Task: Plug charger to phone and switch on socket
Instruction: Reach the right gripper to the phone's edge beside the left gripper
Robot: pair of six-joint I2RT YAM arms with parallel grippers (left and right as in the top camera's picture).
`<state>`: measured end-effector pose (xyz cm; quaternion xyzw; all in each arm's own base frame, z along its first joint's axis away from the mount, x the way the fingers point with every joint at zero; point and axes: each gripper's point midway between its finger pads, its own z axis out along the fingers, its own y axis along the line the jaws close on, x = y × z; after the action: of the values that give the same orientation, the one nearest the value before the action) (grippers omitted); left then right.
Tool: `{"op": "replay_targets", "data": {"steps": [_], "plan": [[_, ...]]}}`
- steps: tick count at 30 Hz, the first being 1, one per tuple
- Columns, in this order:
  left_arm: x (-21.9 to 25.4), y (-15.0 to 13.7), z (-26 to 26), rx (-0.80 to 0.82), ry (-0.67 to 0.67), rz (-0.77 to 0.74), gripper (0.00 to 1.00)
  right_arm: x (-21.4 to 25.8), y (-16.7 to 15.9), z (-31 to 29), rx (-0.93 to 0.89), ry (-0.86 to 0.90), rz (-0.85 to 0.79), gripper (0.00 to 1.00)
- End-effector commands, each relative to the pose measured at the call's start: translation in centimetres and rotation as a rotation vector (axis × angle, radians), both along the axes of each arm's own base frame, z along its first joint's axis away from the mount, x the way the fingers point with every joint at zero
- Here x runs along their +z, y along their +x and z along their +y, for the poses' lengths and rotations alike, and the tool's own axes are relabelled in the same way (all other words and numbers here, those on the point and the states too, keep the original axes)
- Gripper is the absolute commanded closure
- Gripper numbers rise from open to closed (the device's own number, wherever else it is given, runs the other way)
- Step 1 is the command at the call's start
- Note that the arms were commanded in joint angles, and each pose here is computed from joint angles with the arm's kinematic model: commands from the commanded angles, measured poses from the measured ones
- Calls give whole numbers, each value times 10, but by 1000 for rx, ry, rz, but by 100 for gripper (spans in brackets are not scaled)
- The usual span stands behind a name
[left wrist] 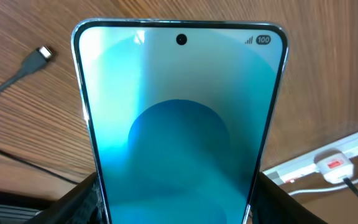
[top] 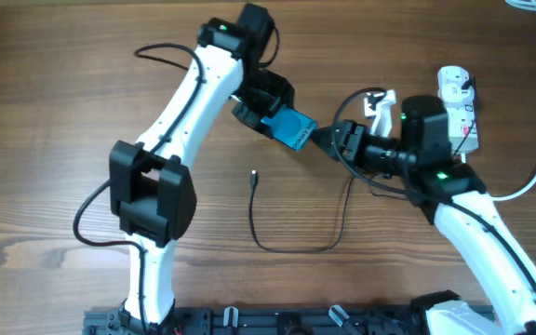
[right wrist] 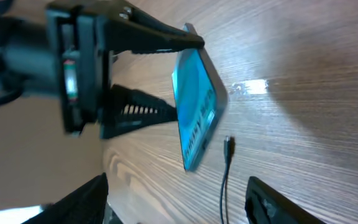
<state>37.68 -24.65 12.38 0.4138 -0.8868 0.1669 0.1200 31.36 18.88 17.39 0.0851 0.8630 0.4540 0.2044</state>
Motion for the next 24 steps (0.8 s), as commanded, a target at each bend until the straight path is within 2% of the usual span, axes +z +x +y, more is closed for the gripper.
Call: {"op": "replay_targets", "data": {"steps": [1, 6, 11, 18, 24], "plan": [[20, -9, -13, 40, 9, -30, 96, -10, 12, 9, -55, -31, 30, 33], [25, -19, -29, 12, -50, 0, 96, -44, 20, 6, -149, -112, 114, 44], [27, -27, -40, -11, -75, 13, 96, -48, 33, 19, -133, -95, 69, 63], [27, -29, -42, -19, -75, 14, 96, -45, 37, 32, -107, -75, 27, 73], [27, -33, -47, -32, -74, 14, 96, -36, 43, 35, -115, -49, -9, 75]]}}
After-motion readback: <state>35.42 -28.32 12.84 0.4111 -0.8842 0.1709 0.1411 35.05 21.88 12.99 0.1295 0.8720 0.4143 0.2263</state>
